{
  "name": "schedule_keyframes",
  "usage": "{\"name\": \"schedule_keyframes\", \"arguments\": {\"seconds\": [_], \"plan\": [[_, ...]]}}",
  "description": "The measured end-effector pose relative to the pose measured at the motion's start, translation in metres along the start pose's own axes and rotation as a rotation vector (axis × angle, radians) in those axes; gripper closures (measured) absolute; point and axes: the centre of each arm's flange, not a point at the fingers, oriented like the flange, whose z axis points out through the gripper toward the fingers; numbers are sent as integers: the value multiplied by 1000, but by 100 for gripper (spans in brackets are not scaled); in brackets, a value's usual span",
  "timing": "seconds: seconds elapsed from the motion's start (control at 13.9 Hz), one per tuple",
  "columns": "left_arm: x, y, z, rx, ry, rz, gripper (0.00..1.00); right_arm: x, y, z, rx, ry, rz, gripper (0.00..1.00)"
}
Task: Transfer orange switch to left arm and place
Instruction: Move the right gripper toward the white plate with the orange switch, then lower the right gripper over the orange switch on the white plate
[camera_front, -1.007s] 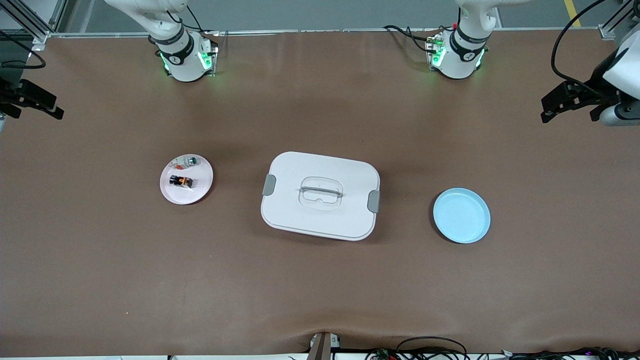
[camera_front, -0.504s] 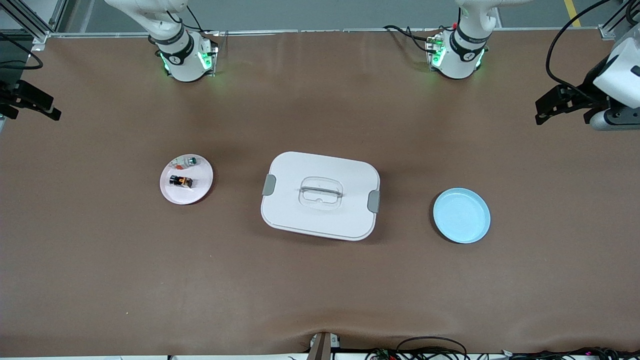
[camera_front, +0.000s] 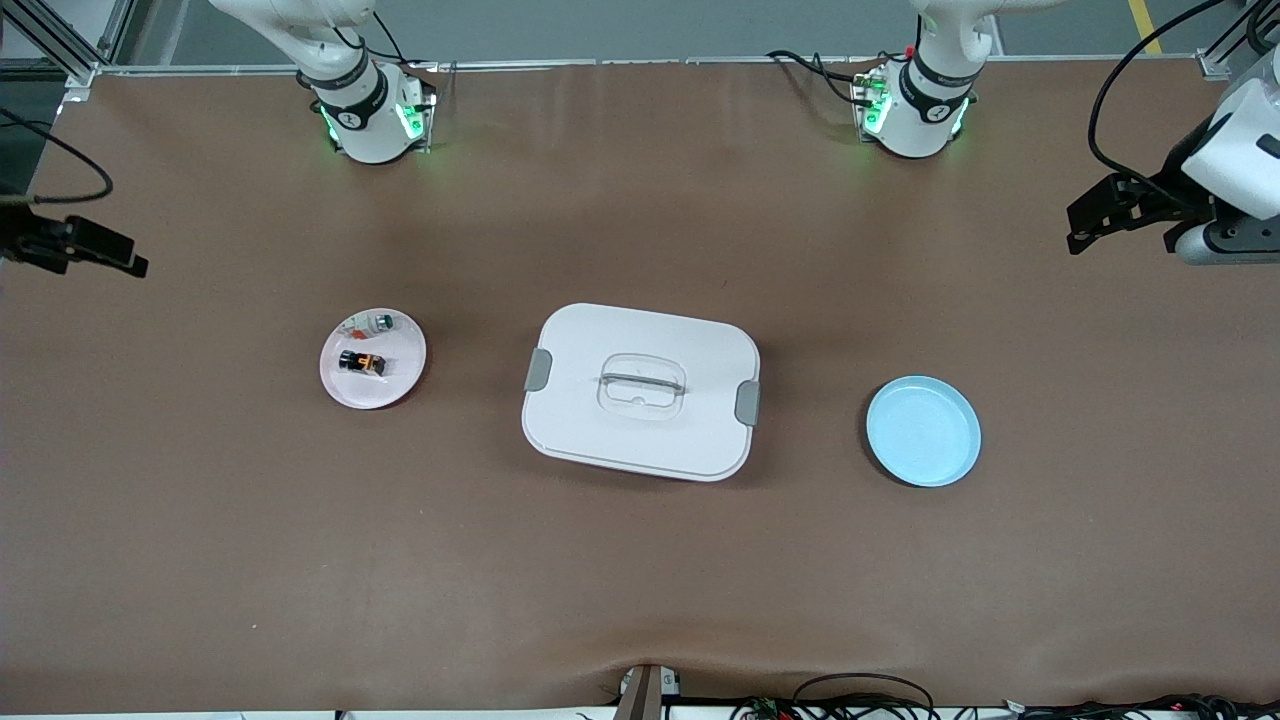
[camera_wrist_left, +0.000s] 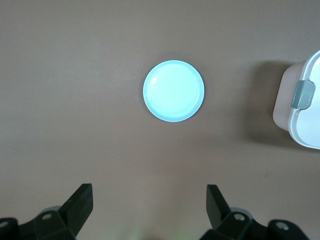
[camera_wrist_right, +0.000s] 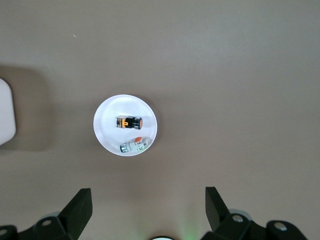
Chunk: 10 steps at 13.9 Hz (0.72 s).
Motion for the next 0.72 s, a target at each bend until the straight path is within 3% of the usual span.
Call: {"name": "schedule_keyframes", "arguments": {"seconds": [0.14,0.43,0.72], "plan": [[0,0,-2,0,5,-1,0,12,8,17,2,-27,12,0],[-1,-2,-4,0,8,-4,0,21,9,30,5,-20,14,0],[-2,-2,-4,0,8,-4,0,32,-9,86,2,-19,0,0]]}}
